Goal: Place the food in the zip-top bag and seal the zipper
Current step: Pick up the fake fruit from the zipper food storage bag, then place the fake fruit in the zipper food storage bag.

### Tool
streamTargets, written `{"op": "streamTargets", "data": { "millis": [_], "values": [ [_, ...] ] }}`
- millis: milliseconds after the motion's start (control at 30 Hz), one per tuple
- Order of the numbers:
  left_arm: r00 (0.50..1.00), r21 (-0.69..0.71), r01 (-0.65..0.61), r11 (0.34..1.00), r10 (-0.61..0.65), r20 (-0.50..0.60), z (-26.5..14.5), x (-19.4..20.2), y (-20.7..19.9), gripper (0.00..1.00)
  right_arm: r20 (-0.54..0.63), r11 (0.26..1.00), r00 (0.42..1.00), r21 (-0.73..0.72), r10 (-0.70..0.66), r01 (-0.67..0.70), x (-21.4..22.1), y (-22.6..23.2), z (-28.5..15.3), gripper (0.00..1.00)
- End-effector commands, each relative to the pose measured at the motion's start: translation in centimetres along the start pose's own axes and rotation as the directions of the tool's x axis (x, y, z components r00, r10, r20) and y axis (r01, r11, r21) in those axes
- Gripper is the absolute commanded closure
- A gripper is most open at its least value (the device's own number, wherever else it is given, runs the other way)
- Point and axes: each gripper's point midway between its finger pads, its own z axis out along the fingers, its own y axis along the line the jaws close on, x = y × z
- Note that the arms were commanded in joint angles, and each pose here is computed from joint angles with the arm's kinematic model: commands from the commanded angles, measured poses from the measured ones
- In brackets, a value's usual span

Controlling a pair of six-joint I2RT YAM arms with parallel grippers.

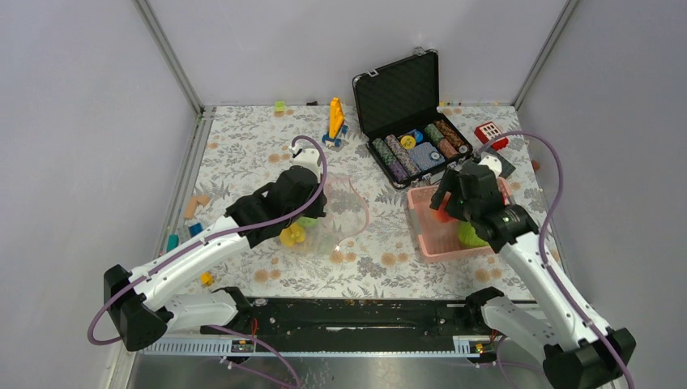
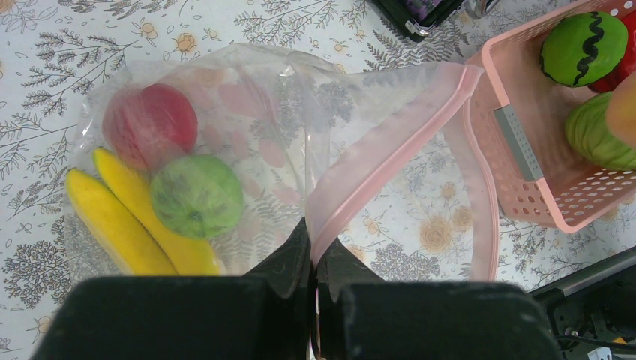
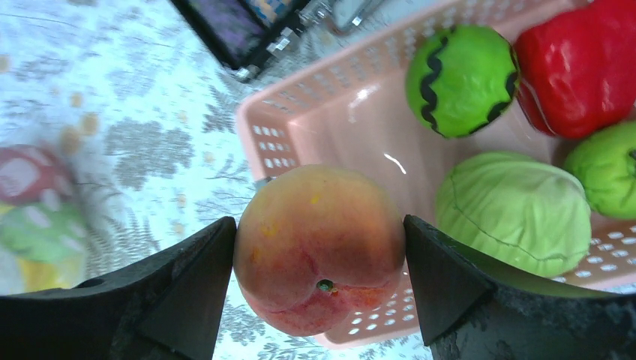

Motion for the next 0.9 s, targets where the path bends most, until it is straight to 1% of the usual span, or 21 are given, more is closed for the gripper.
{"op": "streamTargets", "data": {
  "millis": [0,67,133,200,267,300,400,500,600,667,733,800,833,867],
  "values": [
    [0.998,0.017,0.012,1.000,-0.013,0.054,-0.2,-1.5,-0.4,1.00,0.114,0.982,0.993,-0.186,-0.007,0.028,-2.5,2.9,-2.0,0.60],
    [0.999,0.017,0.014,1.000,-0.015,0.052,-0.1,-1.5,-0.4,1.00,0.115,0.939,0.993,-0.341,-0.004,0.043,-2.5,5.5,-3.1,0.60],
    [0.999,0.018,0.012,1.000,-0.013,0.049,0.0,-1.4,-0.5,1.00,0.087,0.827,0.996,-0.559,-0.005,0.053,-1.8,9.5,-4.9,0.60],
    [0.999,0.016,0.011,1.000,-0.012,0.046,0.1,-1.4,-0.5,1.00,0.048,0.690,0.999,-0.722,-0.010,0.041,-1.4,12.7,-6.8,0.60],
    [0.999,0.017,0.012,1.000,-0.012,0.044,0.2,-1.3,-0.5,1.00,-0.008,0.573,1.000,-0.819,-0.026,0.009,-0.9,15.0,-8.4,0.60],
    [0.999,0.016,0.011,1.000,-0.012,0.042,0.2,-1.3,-0.5,1.00,-0.016,0.543,0.999,-0.839,-0.035,0.006,-0.8,15.8,-8.8,0.60],
    [0.999,0.015,0.012,1.000,-0.013,0.041,0.3,-1.3,-0.5,1.00,0.015,0.526,0.997,-0.849,-0.075,0.052,-0.5,17.4,-9.2,0.60],
    [0.999,0.016,0.011,1.000,-0.011,0.040,0.4,-1.2,-0.6,1.00,0.049,0.478,0.990,-0.872,-0.133,0.107,0.1,19.4,-10.6,0.59],
    [0.999,0.016,0.011,1.000,-0.011,0.038,0.4,-1.1,-0.6,1.00,0.043,0.430,0.985,-0.895,-0.170,0.114,0.9,21.0,-11.4,0.59],
    [0.999,0.016,0.011,1.000,-0.012,0.036,0.4,-1.1,-0.6,1.00,0.030,0.414,0.979,-0.903,-0.201,0.113,1.6,21.9,-11.4,0.59],
    [0.999,0.018,0.013,1.000,-0.014,0.039,0.3,-1.2,-0.6,1.00,0.014,0.413,0.974,-0.904,-0.224,0.108,2.3,22.6,-11.1,0.58],
    [0.999,0.018,0.012,1.000,-0.012,0.038,0.4,-1.2,-0.6,1.00,0.008,0.424,0.971,-0.899,-0.239,0.111,2.8,23.1,-10.5,0.56],
    [0.999,0.021,0.011,1.000,-0.011,0.035,0.4,-1.1,-0.6,1.00,0.012,0.434,0.970,-0.893,-0.243,0.120,2.9,23.4,-10.2,0.54],
    [0.999,0.022,0.010,1.000,-0.011,0.037,0.4,-1.2,-0.7,1.00,0.019,0.459,0.969,-0.878,-0.245,0.134,2.9,23.6,-9.5,0.53]
  ]
}}
